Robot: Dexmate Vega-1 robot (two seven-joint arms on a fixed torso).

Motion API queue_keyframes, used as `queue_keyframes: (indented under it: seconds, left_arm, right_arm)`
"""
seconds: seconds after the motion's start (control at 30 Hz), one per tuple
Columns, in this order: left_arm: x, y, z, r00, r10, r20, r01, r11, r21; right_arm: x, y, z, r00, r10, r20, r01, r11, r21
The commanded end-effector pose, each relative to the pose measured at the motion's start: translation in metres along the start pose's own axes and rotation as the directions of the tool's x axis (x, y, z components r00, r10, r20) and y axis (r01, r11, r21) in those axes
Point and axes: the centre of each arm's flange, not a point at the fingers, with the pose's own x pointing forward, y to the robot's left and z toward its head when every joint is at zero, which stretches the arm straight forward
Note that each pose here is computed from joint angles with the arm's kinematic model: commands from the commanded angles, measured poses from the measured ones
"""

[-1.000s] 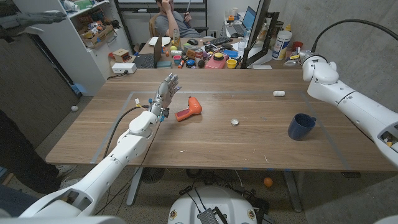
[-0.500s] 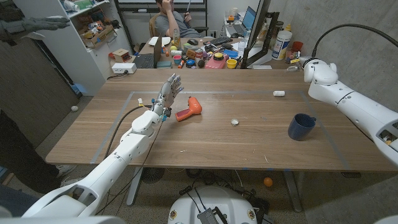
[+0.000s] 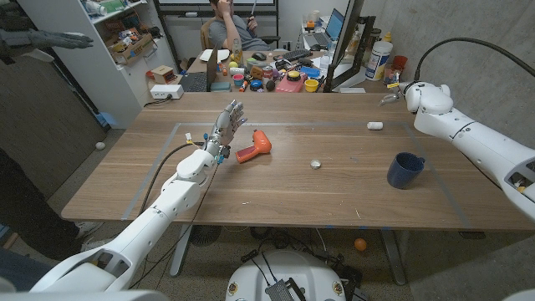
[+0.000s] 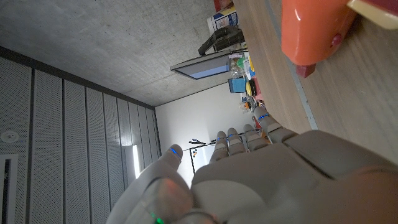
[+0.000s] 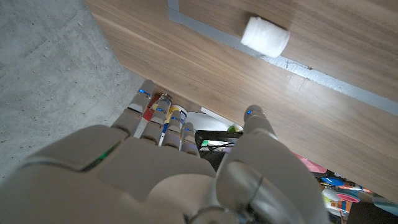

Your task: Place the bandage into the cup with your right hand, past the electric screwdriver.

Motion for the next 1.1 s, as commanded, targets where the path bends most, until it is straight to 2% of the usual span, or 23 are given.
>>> queue_keyframes:
  seconds: [0.03, 0.2, 0.47, 0.83, 1.1]
  left_arm:
    - [-0.003, -0.001, -0.006, 1.0, -0.001, -0.005, 0.001, 1.0, -0.012]
    - [-0.002, -0.003, -0.008, 1.0, -0.008, -0.002, 0.008, 1.0, -0.017]
    - [0.0, -0.006, -0.008, 1.0, -0.012, -0.003, 0.012, 1.0, -0.016]
    - [-0.001, -0.007, -0.007, 1.0, -0.009, -0.003, 0.009, 1.0, -0.012]
    - [-0.001, -0.005, -0.007, 1.0, -0.004, -0.006, 0.004, 1.0, -0.011]
  right_arm:
    - [-0.005, 0.006, 0.008, 0.996, 0.08, 0.029, -0.076, 0.99, -0.119]
    - [-0.005, 0.011, 0.012, 0.994, 0.105, 0.028, -0.099, 0.98, -0.174]
    - [0.005, 0.022, 0.018, 0.988, 0.15, 0.022, -0.141, 0.966, -0.218]
    - [0.017, 0.029, 0.028, 0.984, 0.176, 0.029, -0.164, 0.955, -0.249]
    - [0.025, 0.034, 0.03, 0.982, 0.19, 0.014, -0.18, 0.95, -0.257]
